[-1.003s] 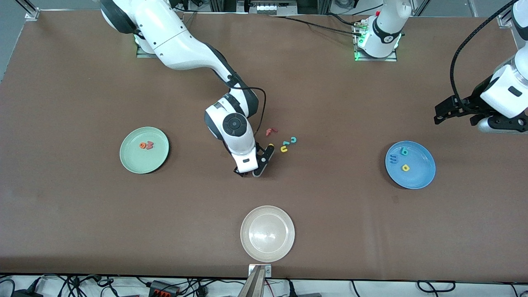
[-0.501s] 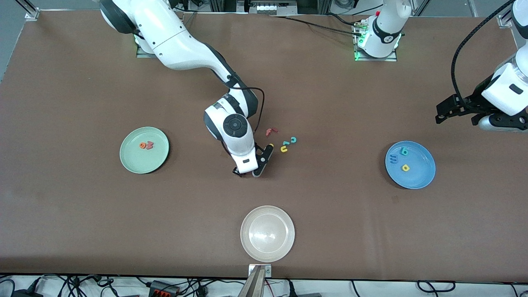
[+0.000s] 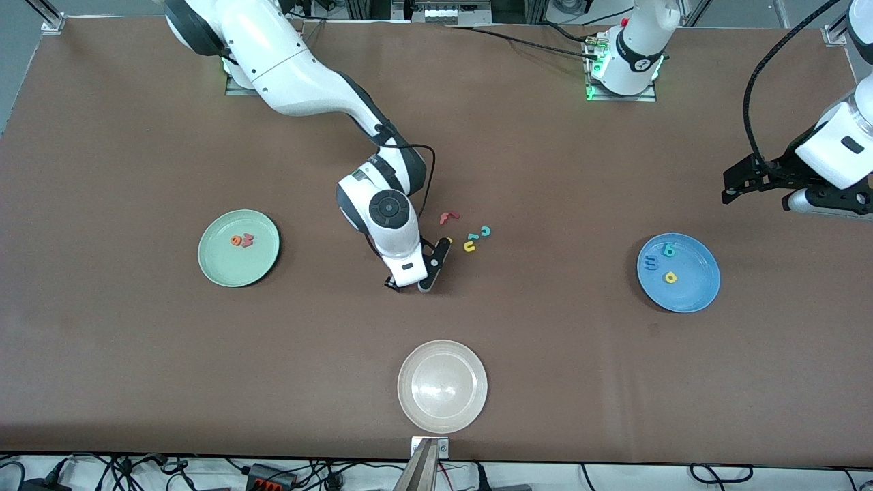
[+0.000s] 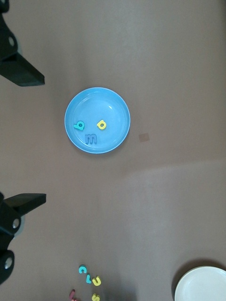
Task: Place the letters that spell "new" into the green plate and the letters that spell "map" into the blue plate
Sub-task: 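Carry the green letter to the green plate with the right gripper and release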
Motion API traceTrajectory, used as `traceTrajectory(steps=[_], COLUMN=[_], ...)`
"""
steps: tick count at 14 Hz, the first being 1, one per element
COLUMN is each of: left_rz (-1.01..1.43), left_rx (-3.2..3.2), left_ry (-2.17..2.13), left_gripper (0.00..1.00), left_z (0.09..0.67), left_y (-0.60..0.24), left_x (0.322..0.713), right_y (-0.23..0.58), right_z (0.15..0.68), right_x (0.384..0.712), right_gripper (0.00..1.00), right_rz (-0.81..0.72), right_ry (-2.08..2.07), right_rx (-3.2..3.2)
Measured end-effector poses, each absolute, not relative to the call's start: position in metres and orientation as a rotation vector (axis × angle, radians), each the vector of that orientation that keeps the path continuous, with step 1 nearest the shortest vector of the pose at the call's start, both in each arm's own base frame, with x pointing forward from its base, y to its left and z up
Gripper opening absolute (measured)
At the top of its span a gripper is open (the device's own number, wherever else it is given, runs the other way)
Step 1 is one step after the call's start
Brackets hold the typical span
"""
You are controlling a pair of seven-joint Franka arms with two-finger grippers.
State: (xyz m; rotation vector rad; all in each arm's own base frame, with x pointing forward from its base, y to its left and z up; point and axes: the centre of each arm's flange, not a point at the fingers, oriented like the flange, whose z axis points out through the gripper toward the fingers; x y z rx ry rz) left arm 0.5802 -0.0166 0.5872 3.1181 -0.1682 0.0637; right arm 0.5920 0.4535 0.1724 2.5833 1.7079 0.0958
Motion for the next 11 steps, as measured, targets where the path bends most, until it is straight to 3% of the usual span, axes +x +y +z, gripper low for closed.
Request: traceTrajectory(steps=[3, 7, 11], left_rz=[0.058, 0.067, 0.071], left_rx=[3.119, 3.12, 3.118], left_ry=[-0.161, -0.161, -0.19], left_gripper=[1.0, 1.0, 1.0], left_z=[0.583, 0.585, 0.587], left_y=[-0.002, -0.001, -0.012], left_x=[0.578, 0.568, 0.565], right_y=[0.449, 0.414, 0.325], right_z=[0.18, 0.188, 0.247], right_x=[0.598, 0.617, 0.651], right_gripper=[0.26, 0.26, 0.26], right_rz=[0.102, 0.001, -0.217], right_ry=[1.697, 1.619, 1.428], right_rx=[2.581, 2.616, 2.699])
